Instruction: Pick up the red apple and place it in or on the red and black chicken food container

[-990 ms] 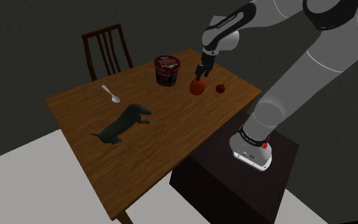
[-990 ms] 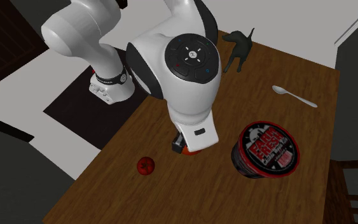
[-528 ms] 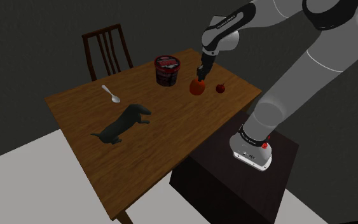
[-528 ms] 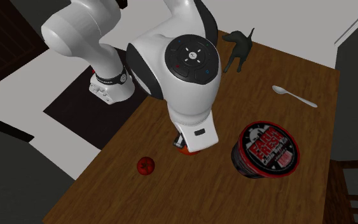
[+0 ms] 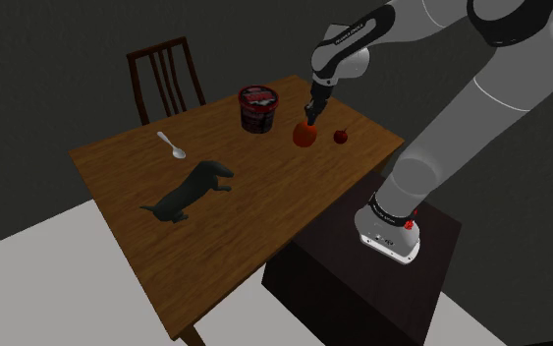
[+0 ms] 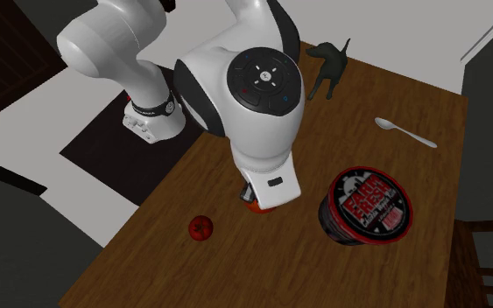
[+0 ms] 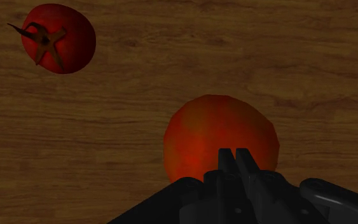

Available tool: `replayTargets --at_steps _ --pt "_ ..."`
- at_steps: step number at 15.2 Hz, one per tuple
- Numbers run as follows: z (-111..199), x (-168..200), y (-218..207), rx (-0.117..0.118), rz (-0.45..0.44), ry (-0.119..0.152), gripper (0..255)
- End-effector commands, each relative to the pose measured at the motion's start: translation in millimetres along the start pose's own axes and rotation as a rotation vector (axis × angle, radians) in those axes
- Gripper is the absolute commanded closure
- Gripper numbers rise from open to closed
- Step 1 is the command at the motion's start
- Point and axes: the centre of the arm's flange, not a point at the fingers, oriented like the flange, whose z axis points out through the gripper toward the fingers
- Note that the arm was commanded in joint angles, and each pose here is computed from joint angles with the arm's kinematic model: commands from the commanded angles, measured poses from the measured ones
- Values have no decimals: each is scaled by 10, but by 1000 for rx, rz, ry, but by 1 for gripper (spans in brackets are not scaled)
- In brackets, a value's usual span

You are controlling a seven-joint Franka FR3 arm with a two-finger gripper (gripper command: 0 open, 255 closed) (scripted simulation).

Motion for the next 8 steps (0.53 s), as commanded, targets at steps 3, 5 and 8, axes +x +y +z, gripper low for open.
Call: replayTargets --at_steps 3,5,8 --pt "-154 -4 -18 0 0 -1 255" --pt "-259 -6 -30 0 0 -1 255" --pt "-417 -9 -48 0 0 -1 255"
